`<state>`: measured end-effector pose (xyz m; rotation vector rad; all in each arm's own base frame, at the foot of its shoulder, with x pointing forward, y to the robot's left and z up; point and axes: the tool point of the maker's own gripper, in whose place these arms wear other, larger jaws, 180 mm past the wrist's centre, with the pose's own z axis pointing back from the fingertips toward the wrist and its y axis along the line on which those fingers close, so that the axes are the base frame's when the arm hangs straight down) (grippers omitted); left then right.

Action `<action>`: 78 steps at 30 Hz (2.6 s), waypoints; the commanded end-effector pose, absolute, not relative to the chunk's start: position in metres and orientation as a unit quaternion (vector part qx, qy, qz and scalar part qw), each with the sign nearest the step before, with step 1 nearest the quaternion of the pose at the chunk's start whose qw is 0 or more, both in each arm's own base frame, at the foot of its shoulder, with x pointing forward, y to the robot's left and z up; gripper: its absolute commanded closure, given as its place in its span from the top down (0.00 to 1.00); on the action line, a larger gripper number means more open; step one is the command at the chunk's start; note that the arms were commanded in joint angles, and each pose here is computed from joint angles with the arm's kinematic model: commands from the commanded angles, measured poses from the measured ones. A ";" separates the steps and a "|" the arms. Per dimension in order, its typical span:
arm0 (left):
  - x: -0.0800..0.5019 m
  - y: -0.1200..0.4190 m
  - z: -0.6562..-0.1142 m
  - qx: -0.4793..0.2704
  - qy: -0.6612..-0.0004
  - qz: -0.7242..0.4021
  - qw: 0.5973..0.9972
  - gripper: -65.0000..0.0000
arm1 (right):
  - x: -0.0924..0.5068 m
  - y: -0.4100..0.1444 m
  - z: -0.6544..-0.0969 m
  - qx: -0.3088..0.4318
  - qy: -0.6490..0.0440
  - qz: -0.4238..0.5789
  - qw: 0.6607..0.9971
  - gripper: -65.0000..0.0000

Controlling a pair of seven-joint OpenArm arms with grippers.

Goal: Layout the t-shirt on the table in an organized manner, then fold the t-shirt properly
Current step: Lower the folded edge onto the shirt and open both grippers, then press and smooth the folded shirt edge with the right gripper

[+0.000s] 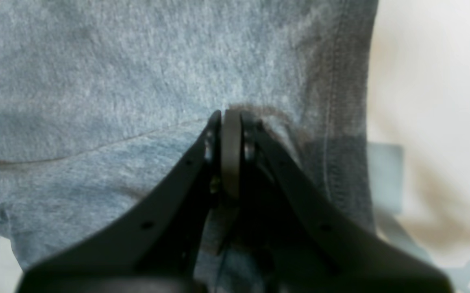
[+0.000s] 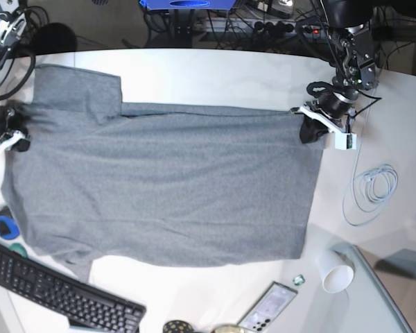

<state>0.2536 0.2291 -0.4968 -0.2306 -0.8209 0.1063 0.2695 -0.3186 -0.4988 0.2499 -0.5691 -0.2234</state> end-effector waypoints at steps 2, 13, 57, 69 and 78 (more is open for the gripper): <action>0.234 0.244 -0.509 -0.070 -0.343 0.024 0.937 0.00 | 0.269 -0.331 -0.494 0.107 -0.273 -0.099 0.951 0.01; 0.285 0.248 -0.447 -0.039 -0.405 -0.023 0.913 0.00 | 0.300 -0.338 -0.444 0.062 -0.311 -0.044 0.947 0.01; 0.214 0.334 -0.401 0.001 -0.439 0.084 0.895 0.00 | 0.125 -0.243 -0.503 0.091 -0.149 -0.055 0.983 0.52; 0.214 0.333 -0.401 0.000 -0.438 0.084 0.895 0.00 | 0.158 -0.249 -0.478 0.070 -0.194 -0.035 0.978 0.00; 0.215 0.333 -0.401 0.000 -0.438 0.083 0.895 0.00 | 0.227 -0.273 -0.431 0.031 -0.230 -0.006 0.973 0.00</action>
